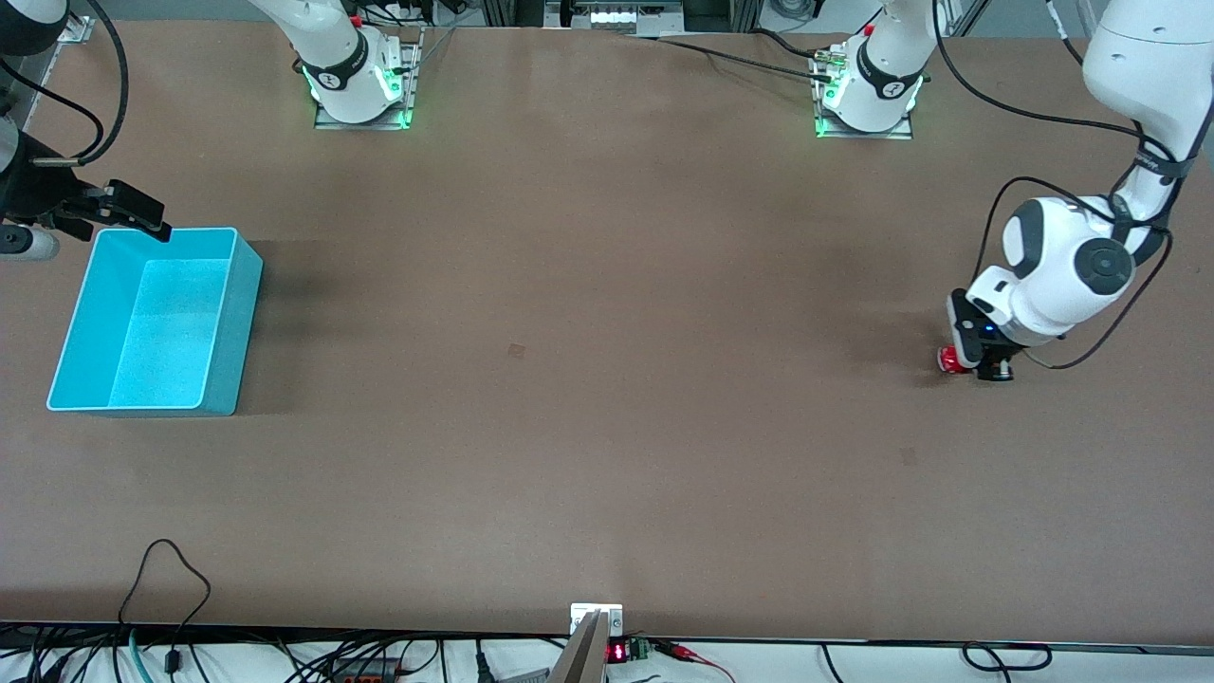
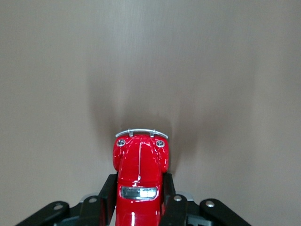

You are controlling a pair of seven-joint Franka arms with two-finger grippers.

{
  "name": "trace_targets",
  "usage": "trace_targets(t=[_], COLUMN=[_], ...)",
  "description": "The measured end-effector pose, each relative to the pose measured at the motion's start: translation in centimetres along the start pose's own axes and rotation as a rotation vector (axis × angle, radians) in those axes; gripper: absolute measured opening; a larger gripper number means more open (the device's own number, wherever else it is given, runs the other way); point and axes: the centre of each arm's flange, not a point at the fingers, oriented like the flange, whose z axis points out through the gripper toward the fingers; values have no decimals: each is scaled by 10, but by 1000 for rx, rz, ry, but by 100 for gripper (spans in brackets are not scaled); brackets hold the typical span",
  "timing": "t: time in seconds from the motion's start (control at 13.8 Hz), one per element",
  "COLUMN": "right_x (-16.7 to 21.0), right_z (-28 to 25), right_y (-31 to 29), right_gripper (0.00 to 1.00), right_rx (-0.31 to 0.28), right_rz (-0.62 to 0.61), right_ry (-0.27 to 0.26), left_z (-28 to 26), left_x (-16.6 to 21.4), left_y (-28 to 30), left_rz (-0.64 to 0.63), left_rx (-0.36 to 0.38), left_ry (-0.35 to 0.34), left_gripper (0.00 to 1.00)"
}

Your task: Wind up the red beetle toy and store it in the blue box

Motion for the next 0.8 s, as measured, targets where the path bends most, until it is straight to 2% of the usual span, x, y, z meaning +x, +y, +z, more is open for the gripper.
trace_targets(t=[0.29,0.36,0.44,0.58,0.8], right_x=[0,0,0,0,0], right_z=[0,0,0,0,0], right_y=[0,0,0,0,0], right_gripper=[100,100,100,100,100], right_rx=[0,0,0,0,0], right_rz=[0,0,0,0,0], right_ry=[0,0,0,0,-1], left_z=[1,4,8,5,-8], left_x=[-18,-17,-17,-13,7], left_y=[-1,0,0,-5,-17], left_rz=[1,1,0,9,42], left_rx=[2,-2,-3,7,19], left_ry=[0,1,4,9,21], left_gripper=[43,48,48,61,88])
